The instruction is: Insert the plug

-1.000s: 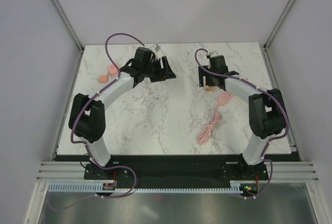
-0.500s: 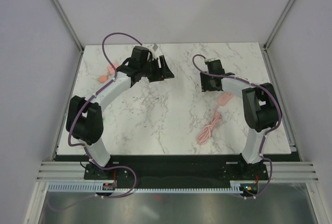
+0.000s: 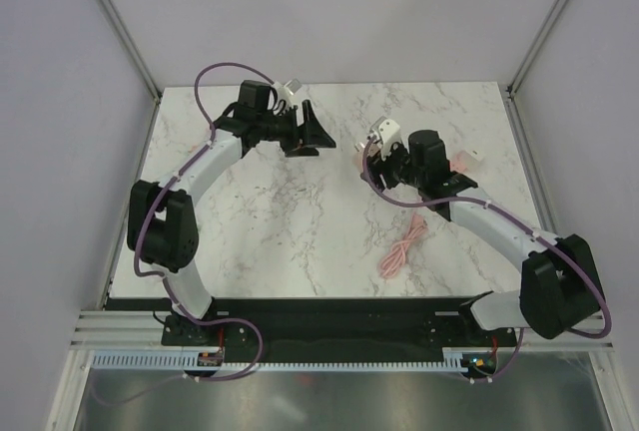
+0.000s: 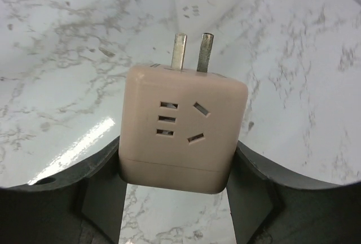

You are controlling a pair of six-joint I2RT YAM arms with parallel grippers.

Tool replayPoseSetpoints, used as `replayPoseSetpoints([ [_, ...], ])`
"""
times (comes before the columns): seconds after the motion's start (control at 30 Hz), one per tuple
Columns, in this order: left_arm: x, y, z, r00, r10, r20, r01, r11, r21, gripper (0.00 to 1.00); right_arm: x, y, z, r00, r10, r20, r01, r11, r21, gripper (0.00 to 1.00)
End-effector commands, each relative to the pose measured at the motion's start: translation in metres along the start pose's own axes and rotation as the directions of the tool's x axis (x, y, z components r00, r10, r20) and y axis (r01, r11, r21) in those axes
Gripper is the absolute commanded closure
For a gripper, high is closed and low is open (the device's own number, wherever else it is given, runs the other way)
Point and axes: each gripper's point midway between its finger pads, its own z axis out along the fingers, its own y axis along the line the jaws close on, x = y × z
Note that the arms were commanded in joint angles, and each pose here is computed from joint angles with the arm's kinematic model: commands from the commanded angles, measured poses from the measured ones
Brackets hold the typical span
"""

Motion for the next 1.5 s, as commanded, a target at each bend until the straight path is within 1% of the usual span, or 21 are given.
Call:
replayPoseSetpoints([
  [0.0,0.008,-0.031,-0.004,0.997,0.028,-0.076,-0.017,0.989,0.146,0.15,-0.044,0.030,-0.004,0.973,-0.135,0.185,0.157,0.982,-0.109,1.00],
  [0.2,0.023,-0.048,-0.001,0.991,0.051,-0.127,-0.022,0.975,0.221,0.13,-0.060,0.050,-0.011,0.963,-0.162,0.215,0.191,0.974,-0.119,1.00],
  [0.37,0.049,-0.049,0.015,0.979,0.039,-0.201,0.008,0.974,0.228,0.13,-0.069,0.055,-0.011,0.959,-0.170,0.226,0.199,0.973,-0.114,1.00],
  [0.47,0.056,-0.047,0.023,0.976,0.045,-0.214,0.003,0.976,0.220,0.12,-0.072,0.060,-0.011,0.957,-0.172,0.233,0.205,0.971,-0.124,1.00],
  [0.53,0.057,-0.046,0.026,0.975,0.043,-0.217,0.006,0.976,0.219,0.13,-0.073,0.063,-0.010,0.958,-0.167,0.235,0.201,0.971,-0.129,1.00],
  [0.6,0.059,-0.047,0.028,0.973,0.038,-0.227,0.013,0.975,0.221,0.18,-0.074,0.063,-0.011,0.958,-0.165,0.235,0.198,0.972,-0.123,1.00],
  [0.73,0.063,-0.046,0.028,0.968,0.026,-0.248,0.033,0.972,0.232,0.29,-0.073,0.057,-0.014,0.957,-0.171,0.234,0.196,0.977,-0.088,1.00],
  [0.77,0.065,-0.047,0.028,0.967,0.027,-0.255,0.036,0.970,0.239,0.37,-0.072,0.055,-0.014,0.958,-0.172,0.231,0.195,0.977,-0.082,1.00],
  [0.83,0.068,-0.046,0.029,0.963,0.020,-0.268,0.047,0.969,0.242,0.44,-0.070,0.052,-0.012,0.961,-0.169,0.221,0.188,0.980,-0.065,1.00],
  [0.87,0.069,-0.047,0.030,0.961,0.018,-0.275,0.053,0.968,0.247,0.54,-0.070,0.051,-0.011,0.964,-0.155,0.218,0.171,0.983,-0.060,1.00],
  [0.97,0.069,-0.046,0.031,0.960,0.007,-0.280,0.064,0.968,0.244,0.73,-0.071,0.050,-0.007,0.973,-0.107,0.206,0.122,0.991,-0.058,1.00],
  [1.03,0.066,-0.046,0.031,0.962,0.007,-0.272,0.061,0.969,0.240,0.81,-0.071,0.050,-0.002,0.982,-0.071,0.177,0.085,0.994,-0.072,1.00],
  [1.07,0.063,-0.048,0.031,0.965,0.009,-0.263,0.056,0.970,0.238,0.89,-0.069,0.051,-0.001,0.985,-0.058,0.160,0.071,0.994,-0.078,0.96],
  [1.1,0.062,-0.049,0.031,0.965,-0.001,-0.264,0.065,0.969,0.236,0.94,-0.068,0.052,0.000,0.988,-0.044,0.149,0.057,0.995,-0.082,0.92],
  [1.13,0.062,-0.051,0.031,0.964,-0.002,-0.266,0.068,0.968,0.240,0.98,-0.064,0.053,0.000,0.989,-0.043,0.138,0.055,0.995,-0.085,0.76],
  [1.17,0.059,-0.053,0.031,0.963,-0.003,-0.269,0.072,0.965,0.250,0.98,-0.062,0.052,-0.001,0.989,-0.043,0.145,0.055,0.995,-0.078,0.67],
  [1.2,0.059,-0.055,0.031,0.961,-0.020,-0.277,0.092,0.964,0.249,0.98,-0.067,0.052,-0.003,0.982,-0.064,0.178,0.078,0.994,-0.071,0.51],
  [1.33,0.054,-0.063,0.029,0.951,-0.057,-0.305,0.144,0.951,0.272,0.98,-0.069,0.054,-0.027,0.945,-0.187,0.268,0.207,0.977,-0.049,0.33],
  [1.37,0.054,-0.066,0.026,0.945,-0.062,-0.323,0.161,0.944,0.290,0.98,-0.071,0.053,-0.031,0.938,-0.207,0.278,0.225,0.974,-0.034,0.26],
  [1.4,0.053,-0.068,0.025,0.939,-0.081,-0.335,0.184,0.939,0.291,0.98,-0.077,0.049,-0.039,0.924,-0.246,0.292,0.258,0.966,-0.001,0.15],
  [1.47,0.048,-0.075,0.019,0.936,-0.082,-0.342,0.195,0.930,0.312,0.98,-0.079,0.045,-0.045,0.914,-0.287,0.287,0.292,0.956,0.027,0.13],
])
